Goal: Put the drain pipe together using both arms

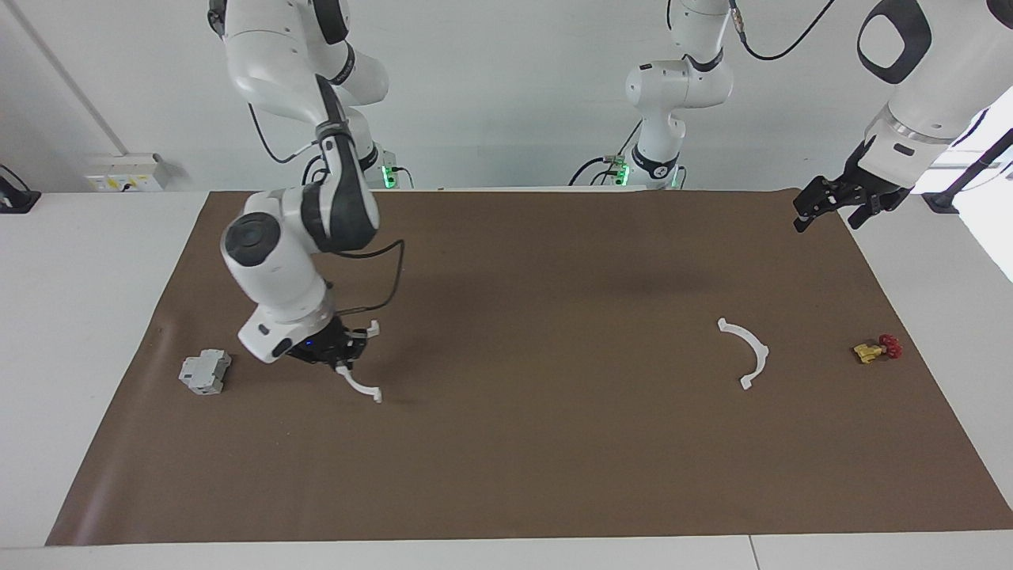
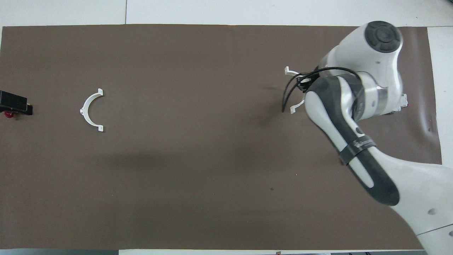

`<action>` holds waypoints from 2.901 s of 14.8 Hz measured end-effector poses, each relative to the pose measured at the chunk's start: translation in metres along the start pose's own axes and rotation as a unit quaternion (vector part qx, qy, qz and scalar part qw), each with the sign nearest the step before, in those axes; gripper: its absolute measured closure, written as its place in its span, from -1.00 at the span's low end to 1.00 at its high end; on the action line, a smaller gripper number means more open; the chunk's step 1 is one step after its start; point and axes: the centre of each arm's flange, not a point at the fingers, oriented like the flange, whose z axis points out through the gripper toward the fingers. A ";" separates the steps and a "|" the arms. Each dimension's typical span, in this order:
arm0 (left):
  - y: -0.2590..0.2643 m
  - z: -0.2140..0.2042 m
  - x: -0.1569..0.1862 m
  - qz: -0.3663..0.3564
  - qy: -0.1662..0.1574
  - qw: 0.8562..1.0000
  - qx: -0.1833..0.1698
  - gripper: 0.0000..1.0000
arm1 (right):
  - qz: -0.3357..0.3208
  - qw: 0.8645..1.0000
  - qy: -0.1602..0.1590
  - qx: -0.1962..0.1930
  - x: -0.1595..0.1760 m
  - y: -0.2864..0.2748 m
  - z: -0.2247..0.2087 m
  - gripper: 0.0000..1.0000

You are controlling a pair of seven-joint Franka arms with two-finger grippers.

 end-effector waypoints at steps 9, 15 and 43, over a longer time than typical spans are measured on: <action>0.000 0.008 0.007 0.001 0.023 1.000 0.002 -1.00 | 0.032 0.999 0.008 -0.001 -0.037 -0.076 0.062 0.59; -0.011 0.088 0.021 -0.005 0.064 0.998 0.005 -1.00 | 0.019 1.000 0.009 0.000 -0.052 -0.075 0.086 0.59; -0.007 0.300 0.053 0.025 0.079 0.996 0.019 0.59 | -0.047 0.998 0.037 -0.015 -0.092 -0.159 0.096 0.59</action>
